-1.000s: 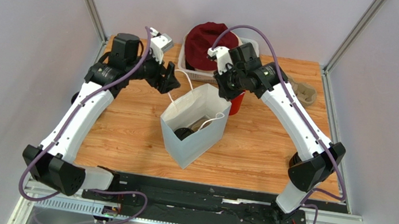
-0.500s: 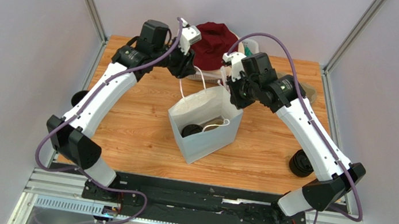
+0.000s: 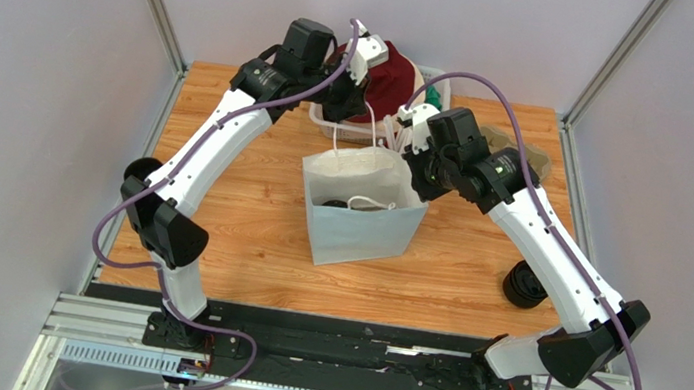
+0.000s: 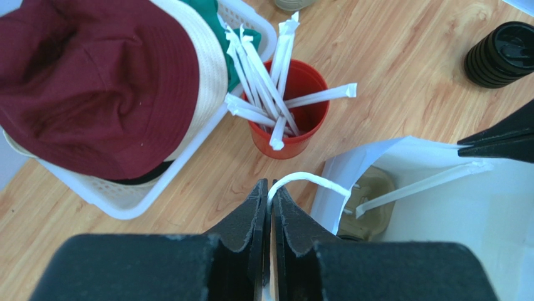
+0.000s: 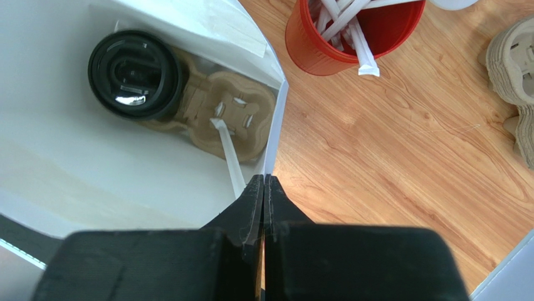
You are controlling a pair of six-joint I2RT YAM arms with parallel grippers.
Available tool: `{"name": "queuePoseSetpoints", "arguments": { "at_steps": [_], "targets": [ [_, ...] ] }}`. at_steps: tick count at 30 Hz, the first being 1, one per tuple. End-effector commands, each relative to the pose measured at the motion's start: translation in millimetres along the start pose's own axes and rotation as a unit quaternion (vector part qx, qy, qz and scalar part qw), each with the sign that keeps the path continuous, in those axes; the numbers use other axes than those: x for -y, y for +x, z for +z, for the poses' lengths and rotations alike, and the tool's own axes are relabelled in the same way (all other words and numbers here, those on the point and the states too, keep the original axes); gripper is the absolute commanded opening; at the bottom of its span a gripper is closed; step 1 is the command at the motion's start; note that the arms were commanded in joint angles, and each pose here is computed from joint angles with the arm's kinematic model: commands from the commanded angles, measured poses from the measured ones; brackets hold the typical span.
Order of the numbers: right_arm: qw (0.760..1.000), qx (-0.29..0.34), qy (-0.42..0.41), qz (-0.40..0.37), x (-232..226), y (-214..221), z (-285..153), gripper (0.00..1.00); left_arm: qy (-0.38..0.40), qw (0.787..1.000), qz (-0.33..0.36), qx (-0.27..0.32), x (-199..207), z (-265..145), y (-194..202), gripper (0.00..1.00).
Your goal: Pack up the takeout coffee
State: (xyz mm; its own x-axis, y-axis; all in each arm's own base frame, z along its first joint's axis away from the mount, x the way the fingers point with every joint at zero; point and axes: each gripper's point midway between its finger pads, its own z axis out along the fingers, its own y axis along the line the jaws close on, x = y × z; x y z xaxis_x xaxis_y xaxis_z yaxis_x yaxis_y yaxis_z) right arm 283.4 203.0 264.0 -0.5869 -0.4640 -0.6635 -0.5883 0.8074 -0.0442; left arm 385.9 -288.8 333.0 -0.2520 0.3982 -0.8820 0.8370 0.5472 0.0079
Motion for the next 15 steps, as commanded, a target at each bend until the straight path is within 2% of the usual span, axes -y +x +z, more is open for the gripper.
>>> {"name": "queuePoseSetpoints", "arguments": {
  "at_steps": [1, 10, 12, 13, 14, 15],
  "targets": [
    [1.0, 0.029, 0.01, 0.009, 5, -3, -15, 0.0, -0.009, 0.999, 0.034, 0.031, -1, 0, -31, 0.13],
    [0.999, 0.032, 0.012, 0.008, 6, 2, -21, 0.0, 0.007, 0.999, 0.037, 0.023, 11, 23, -32, 0.17],
    [0.999, 0.035, 0.014, 0.008, 7, 1, -22, 0.01, 0.011, 0.999, 0.037, 0.024, 13, 25, -33, 0.24],
    [0.999, 0.038, 0.016, 0.007, 8, 0, -24, 0.04, 0.011, 0.999, 0.037, 0.025, 14, 25, -34, 0.29],
    [0.999, 0.04, 0.019, 0.007, 9, -1, -25, 0.08, 0.013, 0.999, 0.039, 0.026, 17, 24, -35, 0.4],
    [0.999, 0.044, 0.024, 0.005, 11, -3, -28, 0.14, 0.013, 0.999, 0.039, 0.028, 17, 23, -37, 0.44]
  ]
}}
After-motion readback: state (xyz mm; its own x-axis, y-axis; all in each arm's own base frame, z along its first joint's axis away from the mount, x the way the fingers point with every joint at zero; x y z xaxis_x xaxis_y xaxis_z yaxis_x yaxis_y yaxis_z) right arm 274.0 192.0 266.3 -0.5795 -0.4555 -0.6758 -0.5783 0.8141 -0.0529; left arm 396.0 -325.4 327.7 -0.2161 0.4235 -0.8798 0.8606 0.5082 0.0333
